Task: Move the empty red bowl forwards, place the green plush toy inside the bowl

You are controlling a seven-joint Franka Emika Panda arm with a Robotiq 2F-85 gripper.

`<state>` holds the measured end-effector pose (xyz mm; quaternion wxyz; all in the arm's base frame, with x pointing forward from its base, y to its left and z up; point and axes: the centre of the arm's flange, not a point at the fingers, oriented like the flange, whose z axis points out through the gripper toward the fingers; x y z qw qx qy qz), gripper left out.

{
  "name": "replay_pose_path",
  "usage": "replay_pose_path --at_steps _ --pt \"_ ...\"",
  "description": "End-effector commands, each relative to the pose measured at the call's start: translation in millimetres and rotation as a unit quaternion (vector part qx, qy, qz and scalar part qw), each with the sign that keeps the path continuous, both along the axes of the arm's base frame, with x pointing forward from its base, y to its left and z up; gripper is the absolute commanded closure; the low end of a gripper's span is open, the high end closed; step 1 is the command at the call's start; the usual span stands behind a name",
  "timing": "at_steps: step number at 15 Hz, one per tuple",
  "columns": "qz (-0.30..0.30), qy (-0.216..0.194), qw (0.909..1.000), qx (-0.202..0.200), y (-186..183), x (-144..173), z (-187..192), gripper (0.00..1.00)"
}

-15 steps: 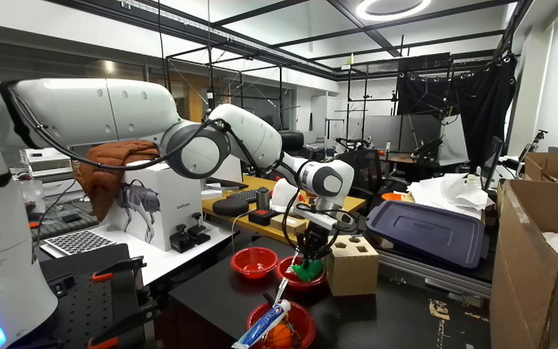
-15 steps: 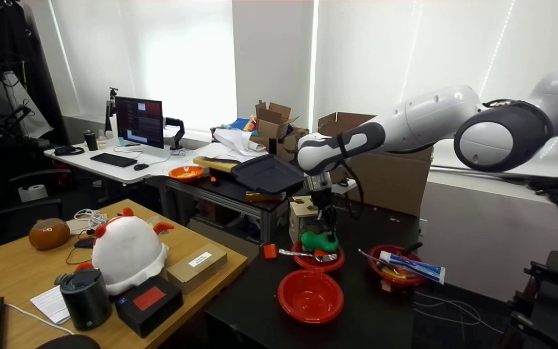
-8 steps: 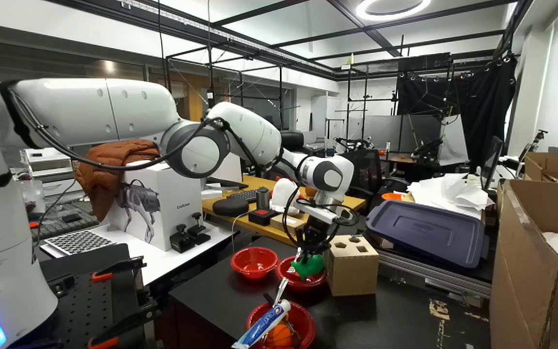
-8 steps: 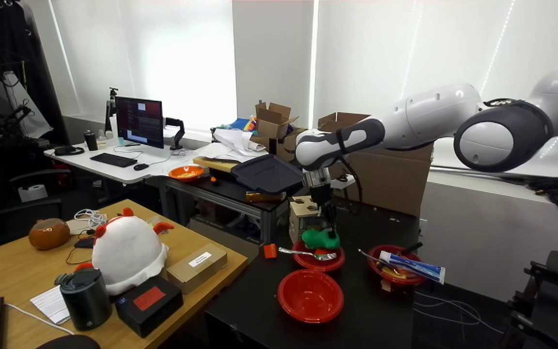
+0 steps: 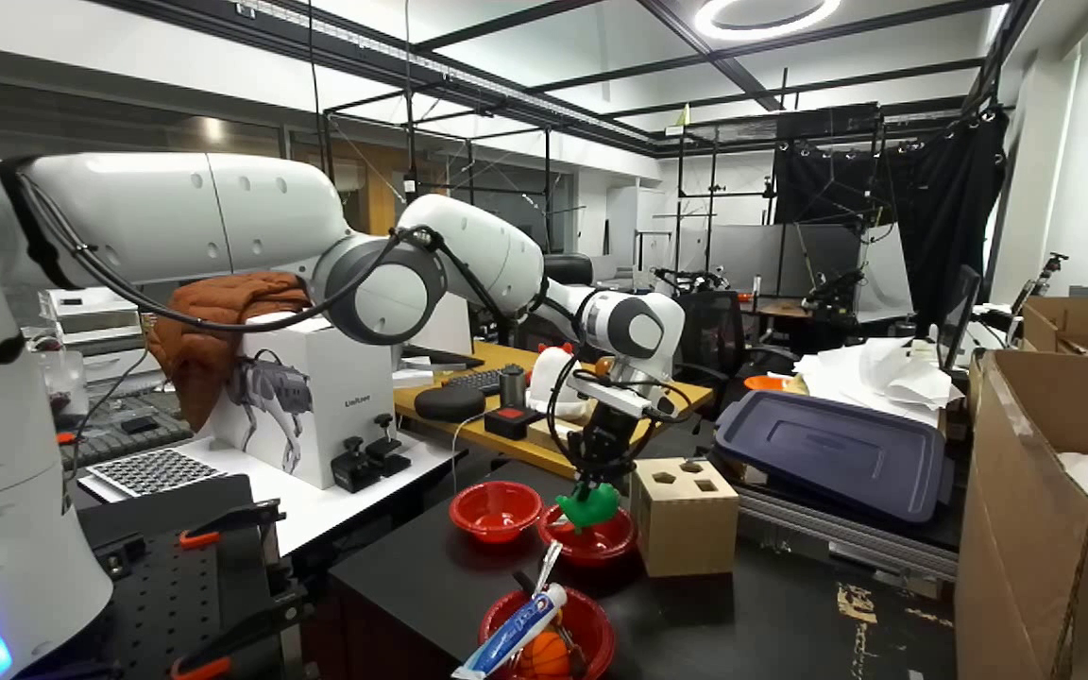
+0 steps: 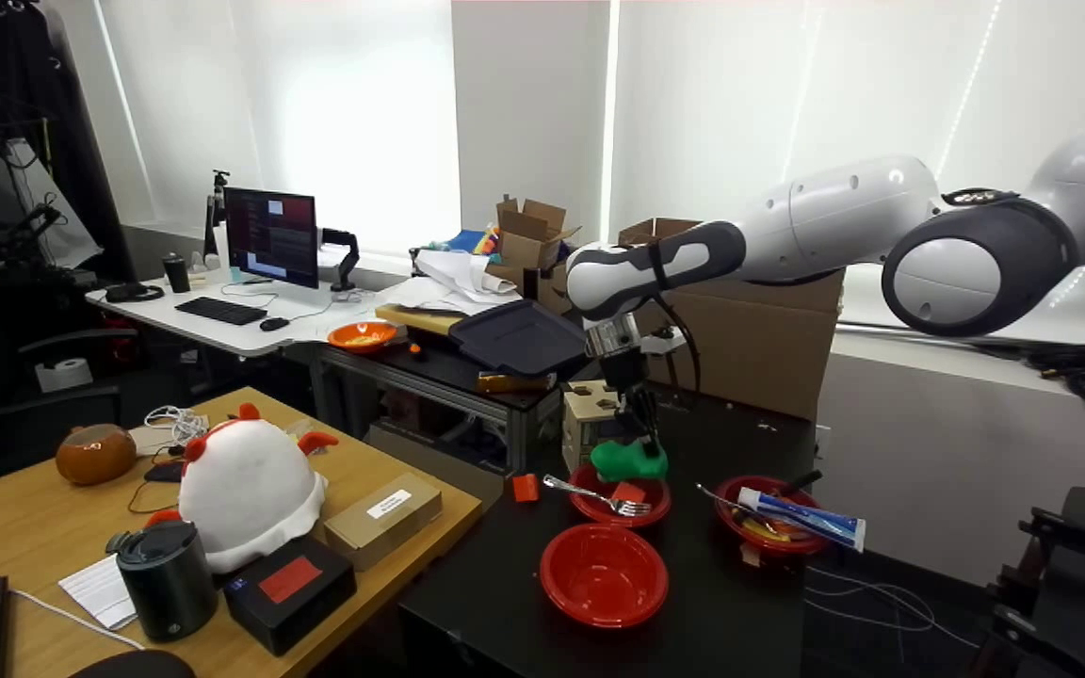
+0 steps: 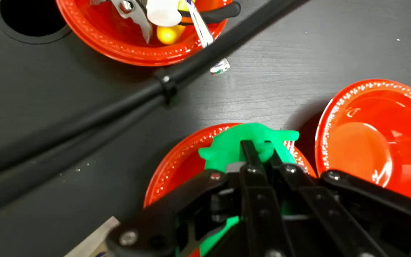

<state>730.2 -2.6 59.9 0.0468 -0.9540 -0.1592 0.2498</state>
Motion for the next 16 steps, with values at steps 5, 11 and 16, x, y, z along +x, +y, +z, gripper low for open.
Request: replay_pose_path --at_steps 5,11,16 --pt "0.000 -0.022 0.9991 -0.036 9.3 16.2 22.9 0.98" --pt "0.006 -0.029 0.9993 -0.021 12.4 21.1 42.3 0.98" --pt "0.052 -0.015 0.9985 -0.006 43.1 20.0 59.2 0.98"
